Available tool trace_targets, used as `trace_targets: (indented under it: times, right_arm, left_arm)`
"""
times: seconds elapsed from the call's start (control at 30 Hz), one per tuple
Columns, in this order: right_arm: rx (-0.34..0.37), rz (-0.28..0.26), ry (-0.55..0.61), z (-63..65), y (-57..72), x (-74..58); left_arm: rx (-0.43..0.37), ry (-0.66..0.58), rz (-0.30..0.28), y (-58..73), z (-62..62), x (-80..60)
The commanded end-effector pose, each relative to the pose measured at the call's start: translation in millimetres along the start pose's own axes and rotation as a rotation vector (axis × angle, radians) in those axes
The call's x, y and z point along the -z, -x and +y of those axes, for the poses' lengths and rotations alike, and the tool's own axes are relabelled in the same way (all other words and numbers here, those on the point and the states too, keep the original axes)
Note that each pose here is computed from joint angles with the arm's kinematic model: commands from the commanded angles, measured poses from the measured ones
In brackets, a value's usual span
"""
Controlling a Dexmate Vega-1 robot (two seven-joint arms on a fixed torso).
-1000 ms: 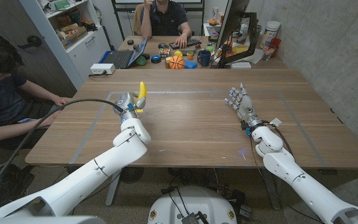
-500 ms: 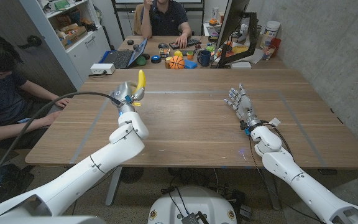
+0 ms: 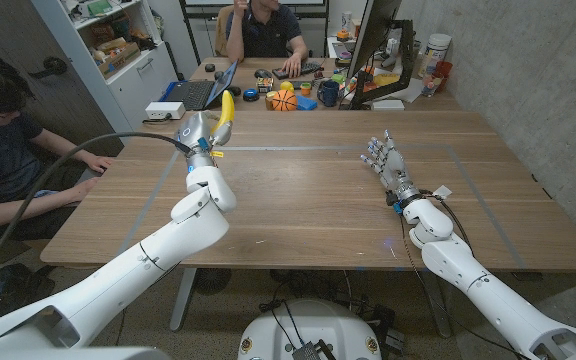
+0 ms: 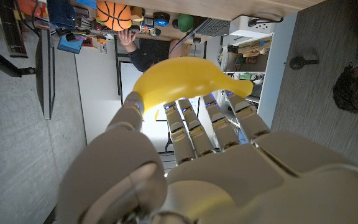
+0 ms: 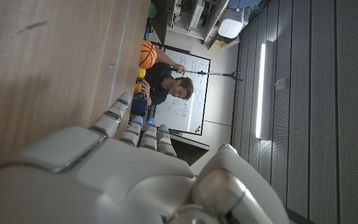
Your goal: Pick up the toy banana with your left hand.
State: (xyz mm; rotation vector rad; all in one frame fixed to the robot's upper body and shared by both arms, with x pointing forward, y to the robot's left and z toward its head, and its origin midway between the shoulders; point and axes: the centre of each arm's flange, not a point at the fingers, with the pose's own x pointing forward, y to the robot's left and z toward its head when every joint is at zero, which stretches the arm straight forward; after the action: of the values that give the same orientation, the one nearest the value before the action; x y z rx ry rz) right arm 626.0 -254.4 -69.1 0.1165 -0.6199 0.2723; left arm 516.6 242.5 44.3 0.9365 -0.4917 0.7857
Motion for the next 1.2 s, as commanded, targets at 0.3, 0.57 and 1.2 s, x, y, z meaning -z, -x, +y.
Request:
trace_targets:
  times: [0.3,0.57,1.2]
  right_arm:
    - [-0.006,-0.012,0.010,-3.7,-5.5,-7.1]
    - [-0.004,-0.011,0.007,-3.4,-6.2,-5.4]
    - [0.000,-0.009,0.007,-2.3,-7.6,-3.9]
  left_arm:
    - [-0.084,0.024,-0.077,-9.3,30.0,-25.7]
    - [-0.079,0.021,-0.076,-10.7,29.5,-25.7]
    - [-0.070,0.019,-0.066,-14.0,24.4,-21.9]
